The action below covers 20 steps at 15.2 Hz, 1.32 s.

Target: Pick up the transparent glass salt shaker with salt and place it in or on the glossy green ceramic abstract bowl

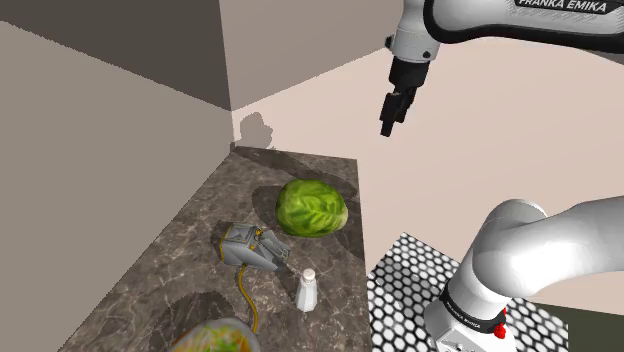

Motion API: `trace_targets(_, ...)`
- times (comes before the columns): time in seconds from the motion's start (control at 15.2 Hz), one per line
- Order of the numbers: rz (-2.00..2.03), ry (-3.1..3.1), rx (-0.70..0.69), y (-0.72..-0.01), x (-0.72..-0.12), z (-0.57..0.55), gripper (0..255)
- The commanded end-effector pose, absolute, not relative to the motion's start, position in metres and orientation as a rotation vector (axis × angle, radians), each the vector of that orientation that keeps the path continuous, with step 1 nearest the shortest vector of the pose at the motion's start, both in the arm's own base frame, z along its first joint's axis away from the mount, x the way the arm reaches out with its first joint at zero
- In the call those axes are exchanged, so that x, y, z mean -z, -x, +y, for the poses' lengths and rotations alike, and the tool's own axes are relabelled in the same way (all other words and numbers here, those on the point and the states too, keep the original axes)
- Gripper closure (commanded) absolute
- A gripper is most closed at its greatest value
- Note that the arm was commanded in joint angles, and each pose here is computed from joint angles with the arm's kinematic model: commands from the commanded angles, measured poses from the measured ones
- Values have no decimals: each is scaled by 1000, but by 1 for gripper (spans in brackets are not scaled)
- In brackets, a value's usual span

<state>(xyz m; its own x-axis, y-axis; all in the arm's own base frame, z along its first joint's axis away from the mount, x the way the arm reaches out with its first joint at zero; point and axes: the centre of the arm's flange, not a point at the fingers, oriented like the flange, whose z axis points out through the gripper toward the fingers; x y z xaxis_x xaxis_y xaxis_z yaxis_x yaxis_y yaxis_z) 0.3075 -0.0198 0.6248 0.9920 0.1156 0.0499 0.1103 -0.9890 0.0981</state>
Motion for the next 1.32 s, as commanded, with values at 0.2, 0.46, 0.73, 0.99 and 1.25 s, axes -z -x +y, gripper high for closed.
trace_targets(0.2,176,-3058,-77,-307,-599,8,0)
trace_targets(0.46,180,-3082,-68,-305,-567,45,0)
trace_targets(0.73,185,-3106,-58,-304,-534,83,0)
trace_targets(0.99,189,-3130,-48,-302,-503,122,0)
trace_targets(1.25,193,-3153,-38,-299,-473,161,0)
